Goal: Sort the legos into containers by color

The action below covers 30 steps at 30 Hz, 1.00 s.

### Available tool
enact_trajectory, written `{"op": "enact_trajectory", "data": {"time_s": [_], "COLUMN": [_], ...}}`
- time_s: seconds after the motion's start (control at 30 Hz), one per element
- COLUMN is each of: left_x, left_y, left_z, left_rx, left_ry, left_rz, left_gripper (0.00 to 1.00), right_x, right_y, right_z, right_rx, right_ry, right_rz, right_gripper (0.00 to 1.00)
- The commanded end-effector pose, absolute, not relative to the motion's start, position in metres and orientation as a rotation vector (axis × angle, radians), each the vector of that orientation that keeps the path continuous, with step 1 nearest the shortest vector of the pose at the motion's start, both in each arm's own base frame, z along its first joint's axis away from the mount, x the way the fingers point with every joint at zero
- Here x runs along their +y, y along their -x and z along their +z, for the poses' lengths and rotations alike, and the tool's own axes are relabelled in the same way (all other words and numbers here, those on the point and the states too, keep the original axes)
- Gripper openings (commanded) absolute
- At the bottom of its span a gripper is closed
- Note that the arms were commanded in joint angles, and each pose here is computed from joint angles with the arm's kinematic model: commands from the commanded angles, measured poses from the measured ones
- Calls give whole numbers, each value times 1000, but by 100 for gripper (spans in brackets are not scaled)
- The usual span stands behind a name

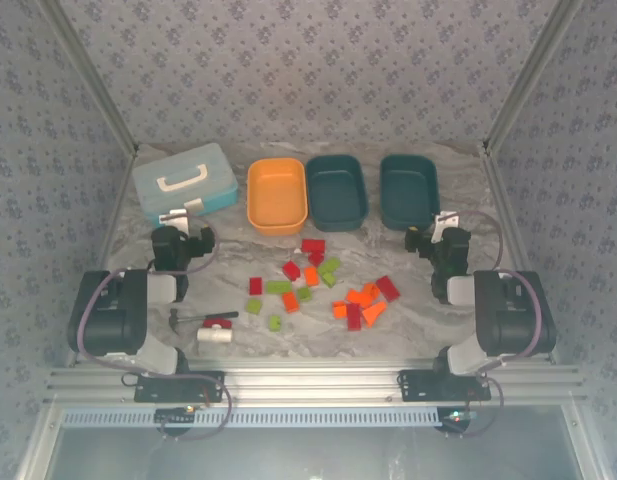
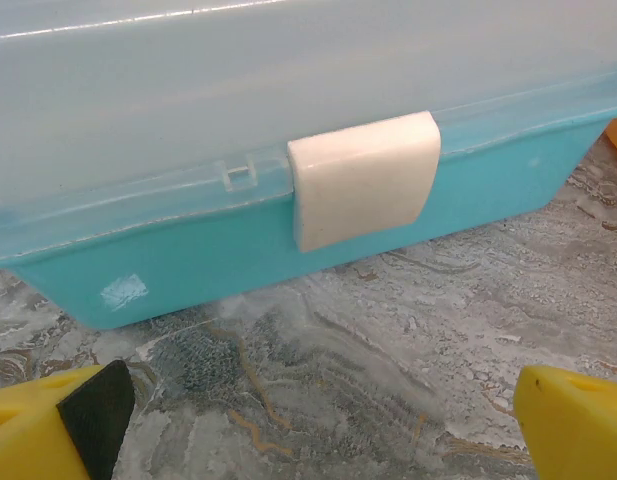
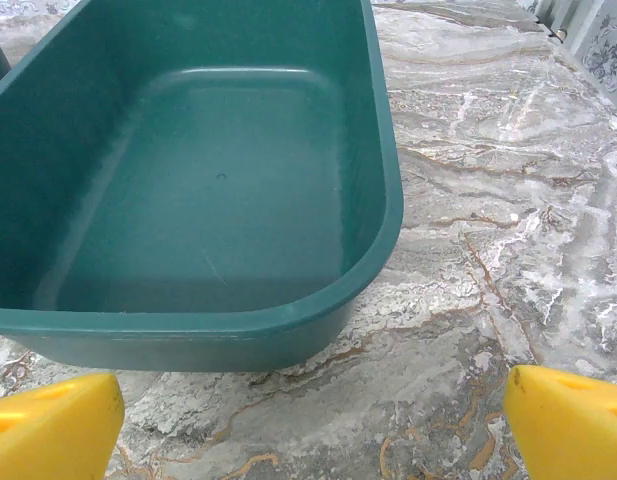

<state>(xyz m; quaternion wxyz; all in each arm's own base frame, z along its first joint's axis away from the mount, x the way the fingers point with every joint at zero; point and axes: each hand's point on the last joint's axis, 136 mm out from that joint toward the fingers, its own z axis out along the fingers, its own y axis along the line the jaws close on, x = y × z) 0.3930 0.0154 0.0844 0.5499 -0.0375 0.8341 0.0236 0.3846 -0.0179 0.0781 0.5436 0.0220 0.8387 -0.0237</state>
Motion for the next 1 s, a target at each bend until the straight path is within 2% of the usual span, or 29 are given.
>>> {"op": "enact_trajectory", "data": {"time_s": [0.0, 0.67, 0.77, 0.83, 0.93, 0.97], "left_x": [15, 17, 15, 0, -10, -8], "left_y": [-398, -396, -388, -382, -363, -355], "left_z": [89, 98, 149, 206, 288, 298], "left_rx": [1963, 1936, 1909, 1817, 1736, 1782], "left_ry": [76, 87, 100, 78, 167, 261], "left_rz": [53, 79, 152, 108, 62, -2], "left_gripper": [99, 99, 99, 99, 99, 99], "right_x": [-20, -24, -31, -19, 0, 1], "right_y": [-391, -390, -387, -383, -357, -348], "right_z": [84, 93, 139, 199, 309, 324], "right_rx": [1980, 1964, 2014, 1952, 1840, 1858], "right_ry": [-43, -68, -105, -115, -225, -314], "right_rz": [-60, -100, -236, -220, -46, 40], "right_gripper": [100, 100, 100, 100, 100, 100]}}
